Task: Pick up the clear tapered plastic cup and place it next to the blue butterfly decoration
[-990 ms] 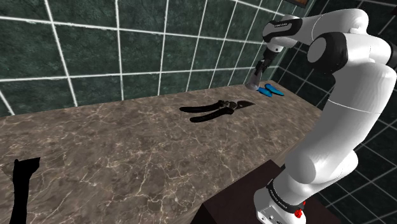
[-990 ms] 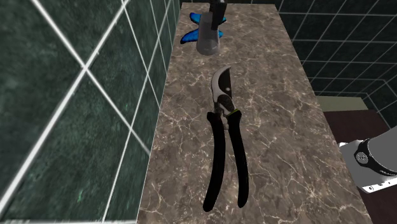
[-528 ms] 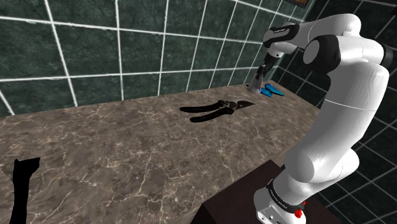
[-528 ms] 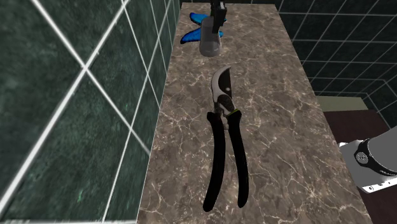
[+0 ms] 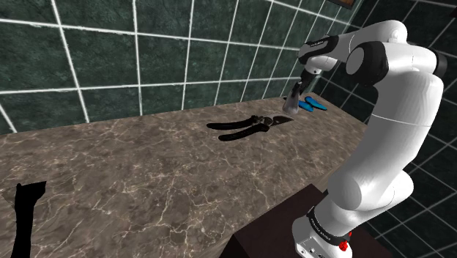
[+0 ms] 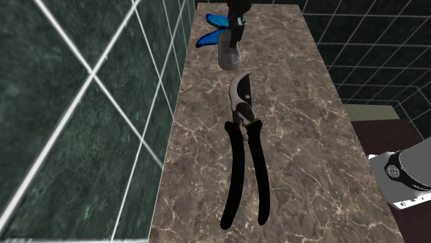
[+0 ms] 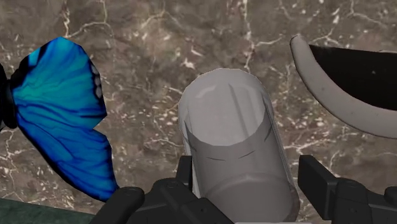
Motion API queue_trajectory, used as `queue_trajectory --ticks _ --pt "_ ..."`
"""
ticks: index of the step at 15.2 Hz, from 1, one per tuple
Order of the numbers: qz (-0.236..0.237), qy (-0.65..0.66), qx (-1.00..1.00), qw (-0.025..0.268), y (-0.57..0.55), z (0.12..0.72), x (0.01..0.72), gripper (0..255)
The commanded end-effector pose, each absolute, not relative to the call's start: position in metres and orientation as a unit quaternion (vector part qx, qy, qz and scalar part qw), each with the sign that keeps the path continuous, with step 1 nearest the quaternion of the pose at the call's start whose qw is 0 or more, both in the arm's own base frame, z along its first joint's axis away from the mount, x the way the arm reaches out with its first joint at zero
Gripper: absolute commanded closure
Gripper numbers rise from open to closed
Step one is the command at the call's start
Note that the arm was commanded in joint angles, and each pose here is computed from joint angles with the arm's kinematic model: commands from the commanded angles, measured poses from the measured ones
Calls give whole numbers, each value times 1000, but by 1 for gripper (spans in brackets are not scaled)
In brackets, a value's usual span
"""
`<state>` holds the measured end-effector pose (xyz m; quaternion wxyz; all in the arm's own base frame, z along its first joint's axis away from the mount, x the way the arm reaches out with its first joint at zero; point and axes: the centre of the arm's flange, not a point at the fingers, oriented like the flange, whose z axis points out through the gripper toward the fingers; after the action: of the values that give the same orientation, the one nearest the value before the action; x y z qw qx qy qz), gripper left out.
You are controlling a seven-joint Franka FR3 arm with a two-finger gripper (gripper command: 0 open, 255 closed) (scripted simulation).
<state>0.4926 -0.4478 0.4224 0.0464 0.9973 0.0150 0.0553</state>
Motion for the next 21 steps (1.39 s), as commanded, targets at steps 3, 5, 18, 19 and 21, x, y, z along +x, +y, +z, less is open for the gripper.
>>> queue_trajectory --ticks 3,5,18,19,21 --pt "56 15 997 47 -448 401 493 255" --pt "56 15 997 47 -448 391 493 255" --pt "56 15 997 47 -448 333 493 255" --pt "56 15 997 47 -448 333 493 255" --pt "56 15 997 47 -448 333 493 255"
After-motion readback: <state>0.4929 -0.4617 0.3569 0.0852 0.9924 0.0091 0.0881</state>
